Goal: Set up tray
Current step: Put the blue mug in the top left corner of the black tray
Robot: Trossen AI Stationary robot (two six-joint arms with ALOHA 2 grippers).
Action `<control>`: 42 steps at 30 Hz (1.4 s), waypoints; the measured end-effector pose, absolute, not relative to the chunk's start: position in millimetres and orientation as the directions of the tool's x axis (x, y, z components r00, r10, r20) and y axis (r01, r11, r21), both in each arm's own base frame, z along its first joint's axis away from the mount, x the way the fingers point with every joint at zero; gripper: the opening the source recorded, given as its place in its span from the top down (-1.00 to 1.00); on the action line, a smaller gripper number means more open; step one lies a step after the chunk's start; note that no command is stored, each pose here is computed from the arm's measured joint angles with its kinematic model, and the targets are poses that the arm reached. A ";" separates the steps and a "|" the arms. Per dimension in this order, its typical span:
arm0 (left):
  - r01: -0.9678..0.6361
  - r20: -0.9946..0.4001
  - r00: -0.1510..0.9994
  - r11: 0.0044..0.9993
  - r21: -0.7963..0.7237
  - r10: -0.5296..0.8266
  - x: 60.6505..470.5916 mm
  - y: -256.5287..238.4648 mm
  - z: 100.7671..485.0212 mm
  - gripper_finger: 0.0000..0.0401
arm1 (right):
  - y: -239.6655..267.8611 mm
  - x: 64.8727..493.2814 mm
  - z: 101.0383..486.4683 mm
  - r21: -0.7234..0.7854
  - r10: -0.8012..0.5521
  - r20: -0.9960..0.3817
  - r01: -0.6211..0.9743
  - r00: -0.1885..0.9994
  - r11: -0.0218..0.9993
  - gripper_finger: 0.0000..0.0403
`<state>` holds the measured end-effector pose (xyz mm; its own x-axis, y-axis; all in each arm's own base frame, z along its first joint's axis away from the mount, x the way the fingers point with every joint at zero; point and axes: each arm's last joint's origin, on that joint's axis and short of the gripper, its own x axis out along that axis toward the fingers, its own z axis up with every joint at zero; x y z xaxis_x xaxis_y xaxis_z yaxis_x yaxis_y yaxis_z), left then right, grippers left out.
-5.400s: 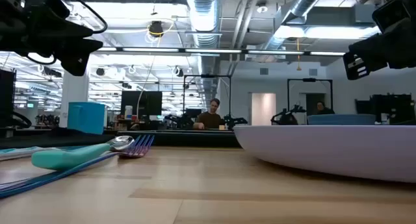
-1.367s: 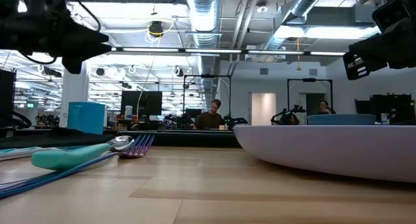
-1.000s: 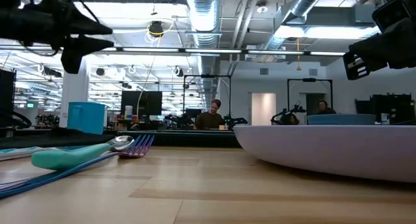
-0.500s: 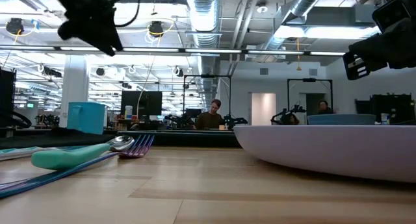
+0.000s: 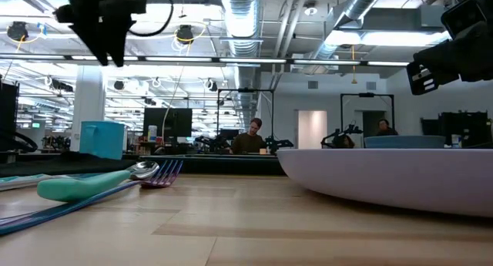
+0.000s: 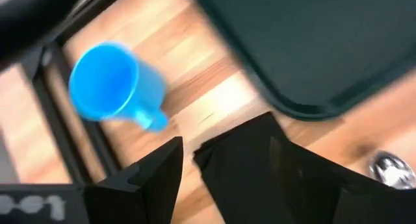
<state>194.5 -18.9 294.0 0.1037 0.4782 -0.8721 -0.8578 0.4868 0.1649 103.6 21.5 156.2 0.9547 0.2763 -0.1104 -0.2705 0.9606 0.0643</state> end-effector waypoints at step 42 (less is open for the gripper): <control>-0.992 -0.945 -0.108 0.026 0.122 0.309 161.5 29.2 219.6 -0.09 | 21.5 103.5 156.2 0.064 0.276 -0.110 -0.271 0.955 0.961 0.97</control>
